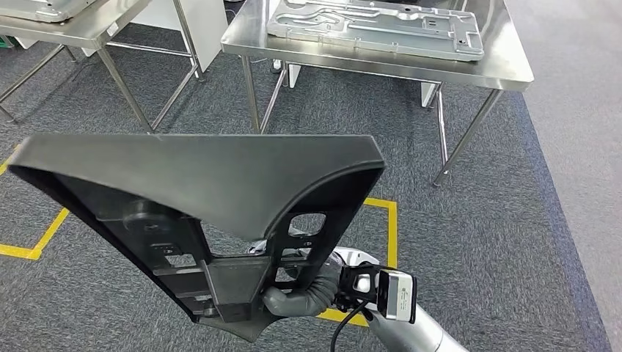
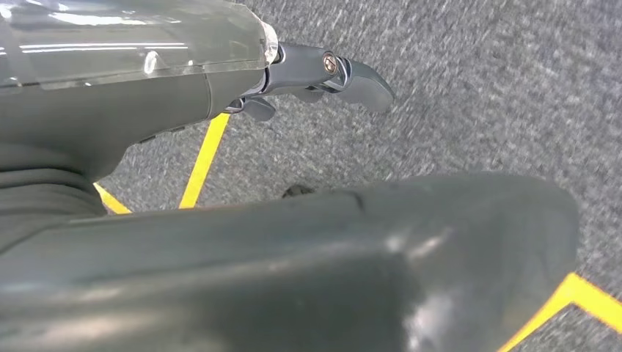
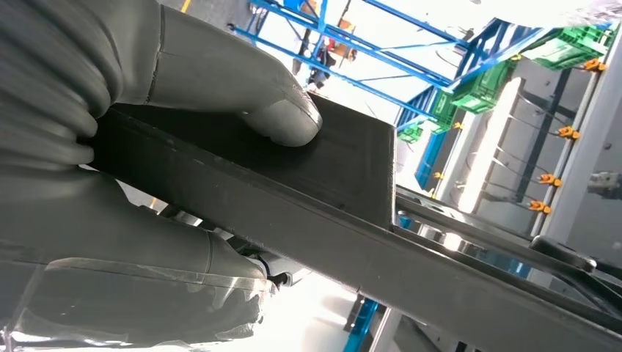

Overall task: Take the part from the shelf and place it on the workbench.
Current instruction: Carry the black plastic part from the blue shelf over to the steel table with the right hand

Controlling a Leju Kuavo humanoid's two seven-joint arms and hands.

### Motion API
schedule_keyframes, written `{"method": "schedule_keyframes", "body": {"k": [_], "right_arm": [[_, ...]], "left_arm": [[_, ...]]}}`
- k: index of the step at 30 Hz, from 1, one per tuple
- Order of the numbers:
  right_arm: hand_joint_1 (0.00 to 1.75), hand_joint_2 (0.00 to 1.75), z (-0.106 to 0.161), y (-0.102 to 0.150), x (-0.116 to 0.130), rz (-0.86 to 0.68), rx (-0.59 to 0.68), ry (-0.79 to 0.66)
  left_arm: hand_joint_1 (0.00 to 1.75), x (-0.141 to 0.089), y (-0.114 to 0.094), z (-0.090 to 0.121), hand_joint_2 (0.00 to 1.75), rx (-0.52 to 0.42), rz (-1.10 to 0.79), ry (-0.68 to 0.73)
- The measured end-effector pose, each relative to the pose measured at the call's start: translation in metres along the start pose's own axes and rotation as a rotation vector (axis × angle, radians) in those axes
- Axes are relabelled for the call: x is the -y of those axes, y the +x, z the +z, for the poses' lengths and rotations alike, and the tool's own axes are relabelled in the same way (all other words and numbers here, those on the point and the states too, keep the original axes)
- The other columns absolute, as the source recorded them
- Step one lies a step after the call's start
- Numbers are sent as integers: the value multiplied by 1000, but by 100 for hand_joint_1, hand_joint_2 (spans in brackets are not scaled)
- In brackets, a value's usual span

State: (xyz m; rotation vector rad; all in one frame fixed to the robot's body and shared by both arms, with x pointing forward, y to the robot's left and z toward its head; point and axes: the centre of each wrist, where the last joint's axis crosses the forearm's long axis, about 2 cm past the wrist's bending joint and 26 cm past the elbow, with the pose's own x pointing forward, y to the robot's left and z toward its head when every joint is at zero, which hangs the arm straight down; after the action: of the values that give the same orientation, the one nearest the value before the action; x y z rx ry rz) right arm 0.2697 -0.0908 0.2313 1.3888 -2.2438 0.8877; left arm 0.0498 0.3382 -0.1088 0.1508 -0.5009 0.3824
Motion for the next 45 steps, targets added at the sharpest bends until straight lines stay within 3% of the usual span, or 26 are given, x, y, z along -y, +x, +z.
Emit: {"method": "schedule_keyframes", "body": {"k": [45], "right_arm": [[175, 175, 10, 8, 5, -10, 30, -63]], "left_arm": [[0, 8, 0, 0, 0, 15, -24, -13]]}}
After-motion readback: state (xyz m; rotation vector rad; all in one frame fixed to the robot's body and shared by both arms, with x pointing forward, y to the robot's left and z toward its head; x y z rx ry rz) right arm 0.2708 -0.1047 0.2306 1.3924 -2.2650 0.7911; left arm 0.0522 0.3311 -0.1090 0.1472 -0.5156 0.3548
